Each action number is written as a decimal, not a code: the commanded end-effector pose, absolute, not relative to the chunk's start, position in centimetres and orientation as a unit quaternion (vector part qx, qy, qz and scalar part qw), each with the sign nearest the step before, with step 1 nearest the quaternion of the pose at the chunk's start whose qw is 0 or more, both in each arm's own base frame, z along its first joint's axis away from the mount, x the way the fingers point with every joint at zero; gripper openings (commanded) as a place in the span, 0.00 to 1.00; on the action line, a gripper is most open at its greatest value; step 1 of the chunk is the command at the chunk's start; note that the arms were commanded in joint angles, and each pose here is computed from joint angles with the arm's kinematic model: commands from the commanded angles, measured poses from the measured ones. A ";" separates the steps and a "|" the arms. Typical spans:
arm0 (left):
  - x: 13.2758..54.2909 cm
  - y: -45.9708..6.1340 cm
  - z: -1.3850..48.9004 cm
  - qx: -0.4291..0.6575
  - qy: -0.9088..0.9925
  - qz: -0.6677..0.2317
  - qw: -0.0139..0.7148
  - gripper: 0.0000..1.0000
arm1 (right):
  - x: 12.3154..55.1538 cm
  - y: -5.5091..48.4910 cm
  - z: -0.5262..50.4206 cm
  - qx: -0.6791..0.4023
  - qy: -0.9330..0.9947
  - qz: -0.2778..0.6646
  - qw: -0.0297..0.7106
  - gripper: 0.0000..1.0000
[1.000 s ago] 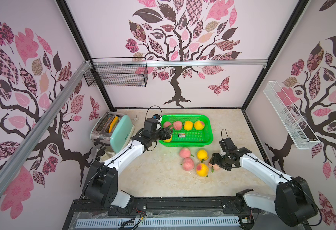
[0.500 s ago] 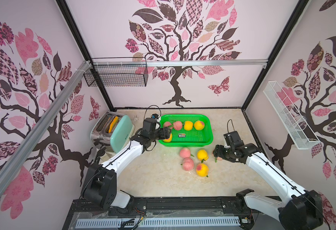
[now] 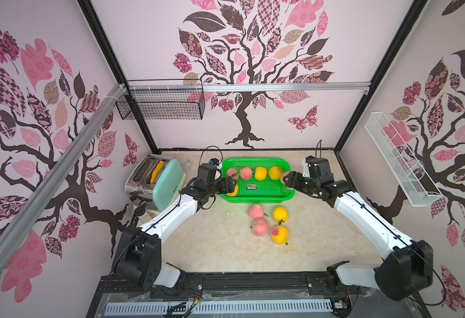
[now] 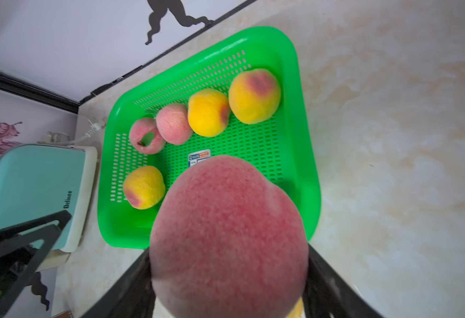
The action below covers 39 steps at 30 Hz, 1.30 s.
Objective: Put the peaches into the basket
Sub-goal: Pick up the peach from the center of the board, then place the peach in the basket.
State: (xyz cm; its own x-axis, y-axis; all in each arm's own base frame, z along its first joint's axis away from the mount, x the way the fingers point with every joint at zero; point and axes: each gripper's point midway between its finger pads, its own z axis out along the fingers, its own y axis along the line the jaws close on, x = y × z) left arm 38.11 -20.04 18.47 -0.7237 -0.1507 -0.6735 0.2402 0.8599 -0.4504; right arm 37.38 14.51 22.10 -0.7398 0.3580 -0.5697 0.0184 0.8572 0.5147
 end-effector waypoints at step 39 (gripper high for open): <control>37.2 -18.5 20.4 0.012 0.883 -0.278 0.379 0.78 | 44.2 32.6 10.1 -0.054 0.945 0.292 0.135 0.72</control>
State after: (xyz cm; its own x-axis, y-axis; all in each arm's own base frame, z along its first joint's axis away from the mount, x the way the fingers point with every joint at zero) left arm 37.27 -18.77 20.33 -0.7174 -0.1953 -0.6687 0.2298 0.8399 -0.4918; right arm 44.47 32.06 9.67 -0.9589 -0.0097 -0.2835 -0.1659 0.8300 0.5325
